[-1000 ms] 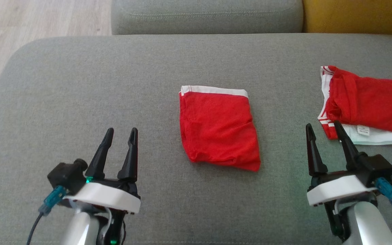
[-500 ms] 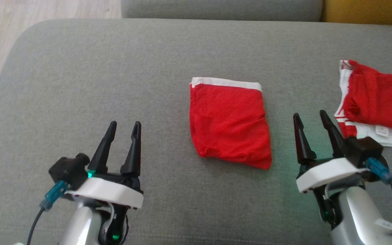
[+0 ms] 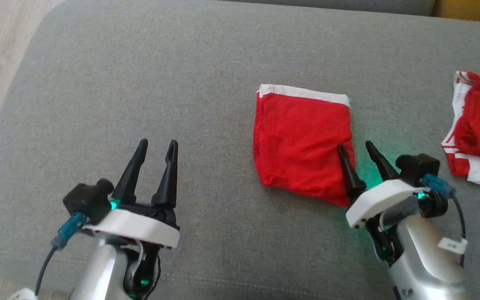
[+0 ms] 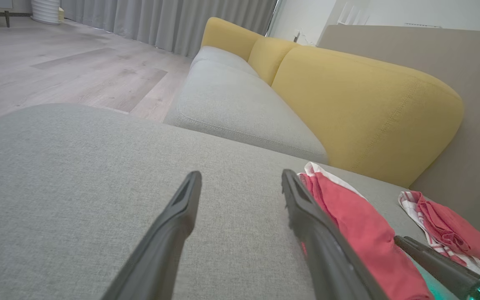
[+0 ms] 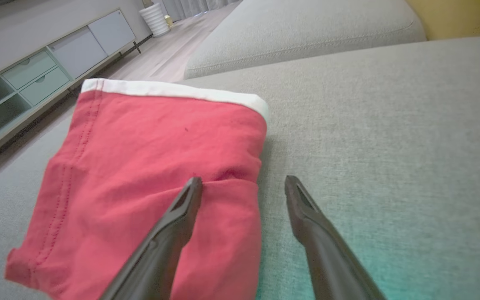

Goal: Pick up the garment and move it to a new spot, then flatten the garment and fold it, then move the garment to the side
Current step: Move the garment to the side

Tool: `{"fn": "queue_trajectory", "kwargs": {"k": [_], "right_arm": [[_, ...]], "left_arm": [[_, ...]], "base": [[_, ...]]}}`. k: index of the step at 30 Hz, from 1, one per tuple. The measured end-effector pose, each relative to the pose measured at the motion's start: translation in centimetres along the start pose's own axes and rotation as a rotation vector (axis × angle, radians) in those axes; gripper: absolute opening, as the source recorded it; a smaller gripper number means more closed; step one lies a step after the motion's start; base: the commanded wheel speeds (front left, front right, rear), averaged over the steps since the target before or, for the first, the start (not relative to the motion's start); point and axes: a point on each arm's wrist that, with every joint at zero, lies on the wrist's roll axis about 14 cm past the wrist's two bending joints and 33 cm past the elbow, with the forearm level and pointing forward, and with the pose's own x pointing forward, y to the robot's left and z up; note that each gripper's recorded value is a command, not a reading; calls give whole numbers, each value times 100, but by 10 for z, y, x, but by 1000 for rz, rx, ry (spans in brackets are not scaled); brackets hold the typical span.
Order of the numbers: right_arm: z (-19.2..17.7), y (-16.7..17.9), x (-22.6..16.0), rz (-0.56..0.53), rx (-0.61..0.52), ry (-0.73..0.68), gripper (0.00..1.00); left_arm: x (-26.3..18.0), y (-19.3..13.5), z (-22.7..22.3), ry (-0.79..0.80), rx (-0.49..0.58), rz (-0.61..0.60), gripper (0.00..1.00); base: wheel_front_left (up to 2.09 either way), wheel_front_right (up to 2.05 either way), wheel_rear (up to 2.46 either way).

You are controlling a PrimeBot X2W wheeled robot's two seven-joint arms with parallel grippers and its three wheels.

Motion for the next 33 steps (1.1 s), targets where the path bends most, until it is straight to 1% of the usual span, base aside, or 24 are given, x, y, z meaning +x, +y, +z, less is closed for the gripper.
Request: {"fn": "queue_trajectory", "kwargs": {"k": [4,10,11,12,13,17,21,24,27,29,30,33], "right_arm": [[-12,4,9,14,27,52,100],[-31,10,19,37,13,137,100],[-32,12,21,46,5,144,45],[-31,14,23,53,-1,144,5],[-30,15,25,59,-10,145,0],[-29,15,28,69,-95,136,0],[-16,7,27,72,-252,89,0],[4,-8,24,63,-402,34,0],[31,-26,21,41,-524,-22,0],[50,-37,17,25,-580,-61,0],[50,-37,17,25,-580,-61,0],[76,-55,11,-10,-648,-93,0]], "left_arm": [[1,3,-1,4,2,9,100],[1,3,-1,5,0,10,100],[1,4,-1,6,0,12,100],[1,5,-1,7,1,14,100],[1,6,-2,8,1,17,100],[2,6,-3,10,0,17,100],[4,3,-2,7,-2,7,100],[7,-1,-1,3,-4,-5,100],[11,-6,-3,4,-9,-24,100],[14,-11,-4,7,-13,-38,100],[14,-11,-4,7,-13,-38,100],[19,-17,-9,17,-20,-59,100]], "base": [[0,0,0],[0,0,0],[0,0,0],[0,0,0],[0,0,0],[0,0,0],[0,0,0],[0,0,0],[0,0,0],[0,0,0],[0,0,0],[0,0,0]]}}
